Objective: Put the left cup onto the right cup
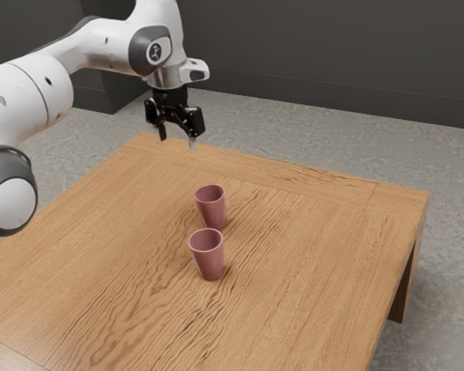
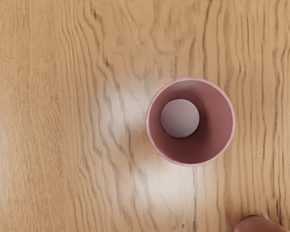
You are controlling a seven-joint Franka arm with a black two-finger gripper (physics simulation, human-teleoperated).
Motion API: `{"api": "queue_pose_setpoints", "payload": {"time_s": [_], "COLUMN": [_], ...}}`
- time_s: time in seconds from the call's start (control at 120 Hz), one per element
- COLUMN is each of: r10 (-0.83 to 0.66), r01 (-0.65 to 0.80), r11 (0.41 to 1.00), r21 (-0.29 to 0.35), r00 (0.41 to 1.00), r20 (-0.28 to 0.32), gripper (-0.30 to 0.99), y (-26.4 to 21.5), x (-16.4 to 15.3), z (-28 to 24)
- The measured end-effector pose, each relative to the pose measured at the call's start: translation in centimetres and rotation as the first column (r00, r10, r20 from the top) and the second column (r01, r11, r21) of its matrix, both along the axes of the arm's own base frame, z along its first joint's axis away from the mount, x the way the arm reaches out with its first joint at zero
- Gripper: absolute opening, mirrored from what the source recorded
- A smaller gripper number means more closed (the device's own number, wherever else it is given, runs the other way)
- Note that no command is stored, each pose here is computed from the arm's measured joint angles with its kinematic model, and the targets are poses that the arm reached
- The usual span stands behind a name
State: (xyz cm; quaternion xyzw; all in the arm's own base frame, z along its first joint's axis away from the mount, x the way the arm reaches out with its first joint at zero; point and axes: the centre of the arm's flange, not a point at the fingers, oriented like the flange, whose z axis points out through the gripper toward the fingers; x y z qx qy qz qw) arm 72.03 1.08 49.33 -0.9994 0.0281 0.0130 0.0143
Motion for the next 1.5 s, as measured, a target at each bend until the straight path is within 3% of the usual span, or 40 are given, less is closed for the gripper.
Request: {"api": "queue_pose_setpoints", "payload": {"time_s": [0.517, 0.75, 1.1, 1.5], "r10": [-0.009, -0.011, -0.015, 0.0], "r01": [0.01, 0.011, 0.015, 0.001], "r11": [1.0, 1.0, 1.0, 1.0], "r21": [0.002, 0.006, 0.018, 0.016], "r00": [0.998, 0.998, 1.0, 1.0], "r20": [-0.064, -0.058, 0.003, -0.023], "gripper": [0.69, 0.69, 0.69, 0.69], "y": [-1.0, -1.0, -0.9, 0.1], "x": [0.9, 1.0, 1.8, 1.2], "z": [-7.4, -9.6, -10.6, -13.8]}}
